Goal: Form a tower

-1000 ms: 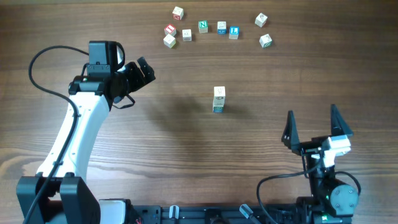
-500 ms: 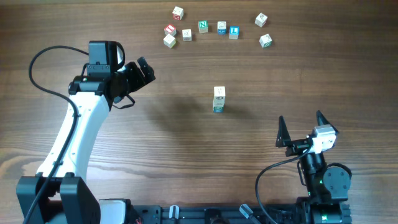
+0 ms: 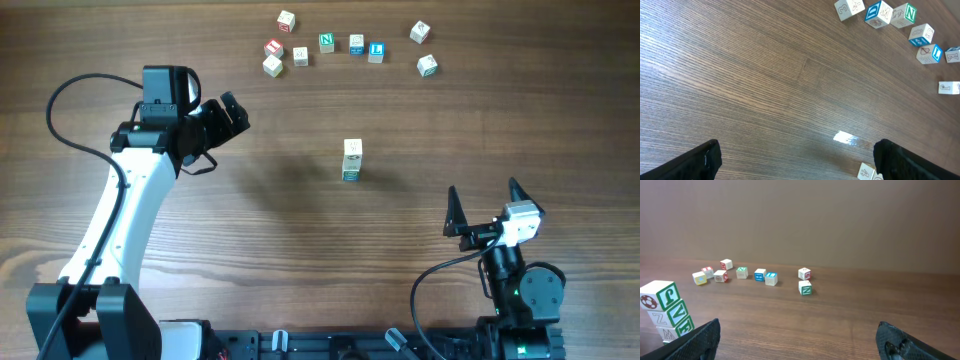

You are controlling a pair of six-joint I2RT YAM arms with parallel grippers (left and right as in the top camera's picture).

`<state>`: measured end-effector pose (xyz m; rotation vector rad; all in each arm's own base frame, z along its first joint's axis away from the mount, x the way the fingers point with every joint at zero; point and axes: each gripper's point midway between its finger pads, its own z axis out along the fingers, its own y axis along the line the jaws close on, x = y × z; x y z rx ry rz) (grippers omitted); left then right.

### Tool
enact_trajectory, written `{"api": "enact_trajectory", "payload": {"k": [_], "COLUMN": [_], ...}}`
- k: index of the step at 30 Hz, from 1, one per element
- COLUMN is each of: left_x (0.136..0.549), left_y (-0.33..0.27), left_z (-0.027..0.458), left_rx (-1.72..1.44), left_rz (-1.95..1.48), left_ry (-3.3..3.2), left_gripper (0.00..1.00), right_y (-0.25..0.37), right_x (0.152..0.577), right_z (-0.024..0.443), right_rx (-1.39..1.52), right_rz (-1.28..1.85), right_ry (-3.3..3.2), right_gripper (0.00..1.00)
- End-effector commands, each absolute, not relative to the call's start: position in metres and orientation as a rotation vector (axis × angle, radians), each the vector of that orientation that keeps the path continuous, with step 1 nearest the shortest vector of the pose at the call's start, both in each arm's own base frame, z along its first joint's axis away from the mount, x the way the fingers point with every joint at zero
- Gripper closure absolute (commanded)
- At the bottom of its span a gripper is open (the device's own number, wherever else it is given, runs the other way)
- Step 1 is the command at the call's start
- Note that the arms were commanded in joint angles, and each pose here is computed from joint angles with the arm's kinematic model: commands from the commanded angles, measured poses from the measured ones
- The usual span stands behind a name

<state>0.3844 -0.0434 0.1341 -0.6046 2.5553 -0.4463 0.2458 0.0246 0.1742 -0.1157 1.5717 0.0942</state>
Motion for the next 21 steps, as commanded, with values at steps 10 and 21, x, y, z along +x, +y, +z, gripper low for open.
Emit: {"api": "enact_trajectory", "payload": {"k": [10, 21], "left_x": [0.387, 0.387], "left_y": [-0.029, -0.027], "left_z": [0.133, 0.139], "left_rx": [-0.63, -0.629], "left_rz": [-0.353, -0.342], "left_ry": [2.529, 2.512], "left_gripper": [0.0, 0.0], "right_y": [0.022, 0.022], "right_x": [0.246, 0.246], "right_z": [0.176, 0.176], "right_rx": [-0.113, -0.113], "right_rz": [0.076, 0.076], "right_ry": [1.561, 1.561], "right_gripper": [0.0, 0.0]}}
